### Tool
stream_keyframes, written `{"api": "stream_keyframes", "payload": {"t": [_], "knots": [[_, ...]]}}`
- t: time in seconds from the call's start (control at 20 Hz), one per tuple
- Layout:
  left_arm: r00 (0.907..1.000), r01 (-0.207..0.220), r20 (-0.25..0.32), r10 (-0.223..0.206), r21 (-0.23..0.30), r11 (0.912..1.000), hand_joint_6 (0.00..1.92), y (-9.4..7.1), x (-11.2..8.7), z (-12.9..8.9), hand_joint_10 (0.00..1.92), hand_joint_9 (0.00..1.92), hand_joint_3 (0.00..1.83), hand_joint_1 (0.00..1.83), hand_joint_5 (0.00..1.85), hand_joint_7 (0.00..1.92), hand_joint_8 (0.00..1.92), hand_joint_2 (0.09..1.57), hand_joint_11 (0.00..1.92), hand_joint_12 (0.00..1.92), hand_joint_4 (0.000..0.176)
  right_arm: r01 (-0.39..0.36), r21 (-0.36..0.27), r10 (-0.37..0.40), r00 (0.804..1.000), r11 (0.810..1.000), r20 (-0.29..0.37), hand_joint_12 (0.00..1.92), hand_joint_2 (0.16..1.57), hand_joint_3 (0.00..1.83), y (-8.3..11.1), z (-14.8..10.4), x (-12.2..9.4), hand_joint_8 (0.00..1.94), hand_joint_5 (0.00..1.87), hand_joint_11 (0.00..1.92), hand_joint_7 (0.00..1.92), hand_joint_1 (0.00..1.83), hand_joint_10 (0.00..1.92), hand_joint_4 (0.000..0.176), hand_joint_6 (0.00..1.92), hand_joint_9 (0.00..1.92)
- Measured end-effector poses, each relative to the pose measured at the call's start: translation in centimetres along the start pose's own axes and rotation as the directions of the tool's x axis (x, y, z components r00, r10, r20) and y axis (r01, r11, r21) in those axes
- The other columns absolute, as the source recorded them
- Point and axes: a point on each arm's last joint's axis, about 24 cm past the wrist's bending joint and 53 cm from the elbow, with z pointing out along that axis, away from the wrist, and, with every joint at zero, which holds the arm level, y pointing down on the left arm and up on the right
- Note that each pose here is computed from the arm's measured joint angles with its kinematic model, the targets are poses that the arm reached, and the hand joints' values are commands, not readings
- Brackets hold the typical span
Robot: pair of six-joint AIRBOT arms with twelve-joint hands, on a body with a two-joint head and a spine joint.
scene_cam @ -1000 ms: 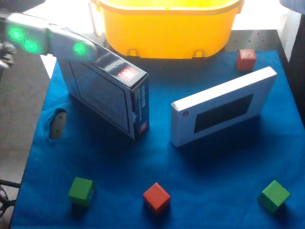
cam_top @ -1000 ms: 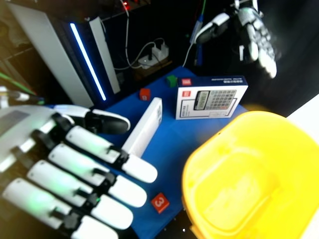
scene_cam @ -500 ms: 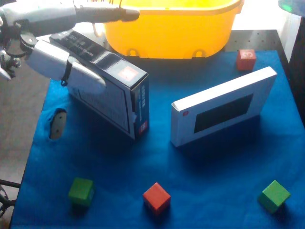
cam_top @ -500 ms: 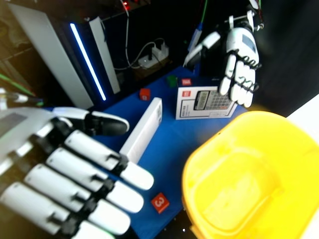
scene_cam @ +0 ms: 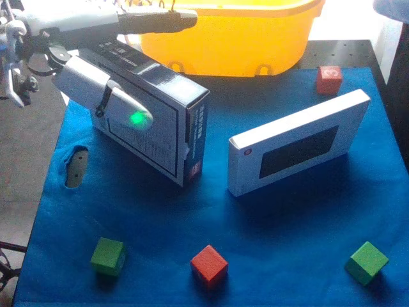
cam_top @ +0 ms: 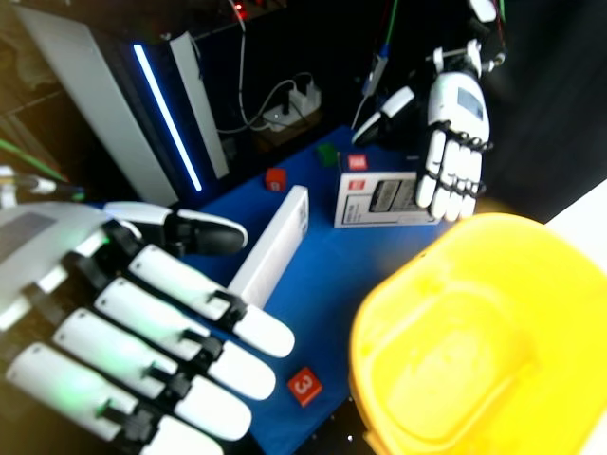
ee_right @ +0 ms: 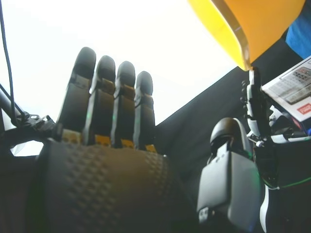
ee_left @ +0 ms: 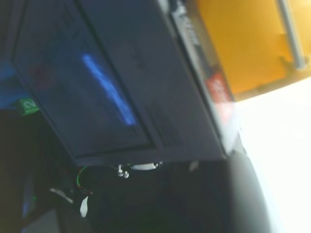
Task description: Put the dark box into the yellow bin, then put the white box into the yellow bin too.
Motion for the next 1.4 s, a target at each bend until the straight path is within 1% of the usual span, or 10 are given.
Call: {"api": "stream_keyframes", "payload": {"t": [0.1, 0.15, 0.3, 0.35, 0.4, 0.55, 1.0, 1.15, 1.3, 1.4], "knots": [[0.9999, -0.002, -0.010, 0.002, 0.001, 1.0000, 0.01, -0.1, 0.3, 0.2, 0.01, 0.33, 0.00, 0.85, 0.40, 0.38, 0.01, 0.81, 0.27, 0.16, 0.062, -0.002, 0.002, 0.002, 1.000, 1.000, 0.001, 0.21, 0.98, 0.00, 0.0, 0.0, 0.0, 0.00, 0.47, 0.19, 0.46, 0.26, 0.00, 0.000, 0.00, 0.37], [0.9999, -0.004, -0.015, 0.004, 0.004, 1.0000, 0.03, -0.2, 0.4, 0.3, 0.05, 0.58, 0.00, 1.00, 0.56, 0.59, 0.04, 0.79, 0.45, 0.23, 0.000, 0.000, -0.001, 0.000, 1.000, 1.000, 0.000, 0.21, 0.97, 0.00, 0.0, 0.0, 0.0, 0.00, 0.47, 0.18, 0.45, 0.26, 0.00, 0.000, 0.00, 0.36], [0.9997, 0.001, -0.024, -0.001, 0.008, 1.0000, 0.04, -0.3, 0.7, 0.4, 0.07, 0.94, 0.00, 1.29, 1.00, 1.00, 0.07, 0.86, 0.59, 0.74, 0.000, 0.000, 0.000, 0.000, 1.000, 1.000, 0.000, 0.23, 0.98, 0.00, 0.0, 0.0, 0.0, 0.01, 0.50, 0.23, 0.48, 0.21, 0.01, 0.000, 0.01, 0.40], [0.9996, 0.008, -0.029, -0.007, 0.011, 0.9999, 0.52, -0.4, 0.8, 0.4, 0.13, 1.05, 0.01, 1.28, 1.18, 1.12, 0.53, 0.99, 0.67, 0.98, 0.000, -0.003, 0.001, 0.003, 1.000, 1.000, 0.000, 0.23, 0.99, 0.00, 0.0, 0.0, 0.0, 0.01, 0.51, 0.24, 0.49, 0.20, 0.01, 0.000, 0.01, 0.41], [0.9996, 0.012, -0.026, -0.011, 0.012, 0.9999, 0.74, -0.4, 0.7, 0.4, 0.76, 1.04, 0.00, 1.37, 1.14, 1.18, 0.53, 1.02, 0.75, 1.11, 0.000, -0.005, 0.001, 0.005, 1.000, 1.000, 0.000, 0.22, 1.00, 0.01, 0.0, 0.0, 0.0, 0.01, 0.51, 0.24, 0.50, 0.20, 0.01, 0.000, 0.01, 0.41], [0.9989, -0.047, 0.001, 0.047, 0.005, 0.9989, 0.77, -0.6, 0.4, -0.4, 0.90, 1.12, 0.00, 1.41, 1.12, 1.30, 0.30, 1.01, 0.88, 1.16, 0.000, -0.004, -0.003, 0.004, 1.000, 1.000, -0.003, 0.21, 1.03, 0.01, 0.2, 0.0, 0.2, 0.00, 0.50, 0.22, 0.49, 0.21, 0.01, 0.000, 0.00, 0.41], [0.9851, -0.123, 0.116, 0.127, -0.041, 0.9915, 0.68, -0.5, -2.0, -1.7, 0.86, 1.17, 0.00, 1.41, 1.15, 1.29, 0.31, 1.01, 0.96, 1.03, 0.000, -0.006, -0.005, 0.006, 1.000, 1.000, -0.003, 0.21, 1.03, 0.00, 0.3, 0.0, 0.2, 0.00, 0.52, 0.25, 0.51, 0.20, 0.01, 0.000, 0.00, 0.43], [0.9824, -0.089, 0.162, 0.092, -0.027, 0.9957, 0.46, -0.7, -3.1, -2.2, 1.14, 0.98, 0.00, 1.39, 1.16, 1.04, 0.96, 1.07, 0.84, 1.30, 0.000, -0.007, -0.005, 0.007, 1.000, 1.000, -0.003, 0.21, 1.01, 0.00, 0.3, 0.0, 0.2, 0.01, 0.54, 0.26, 0.53, 0.23, 0.01, 0.000, 0.01, 0.45], [0.9754, -0.049, 0.217, 0.043, 0.024, 0.9985, 0.42, -1.7, -4.5, -2.9, 0.97, 1.07, 0.00, 1.40, 1.25, 1.14, 0.70, 1.02, 0.88, 1.04, 0.000, -0.007, -0.004, 0.006, 1.000, 1.000, -0.003, 0.20, 1.00, 0.00, 0.3, 0.0, 0.2, 0.00, 0.54, 0.24, 0.52, 0.24, 0.00, 0.000, 0.01, 0.44], [0.9709, -0.039, 0.238, 0.023, 0.064, 0.9972, 0.10, -2.6, -5.1, -3.3, 0.99, 0.92, 0.00, 1.29, 1.35, 1.01, 1.14, 1.05, 0.69, 1.43, 0.000, -0.005, -0.005, 0.005, 1.000, 1.000, -0.002, 0.20, 1.00, 0.00, 0.3, 0.0, 0.2, 0.00, 0.55, 0.23, 0.53, 0.26, 0.00, 0.000, 0.01, 0.44]]}}
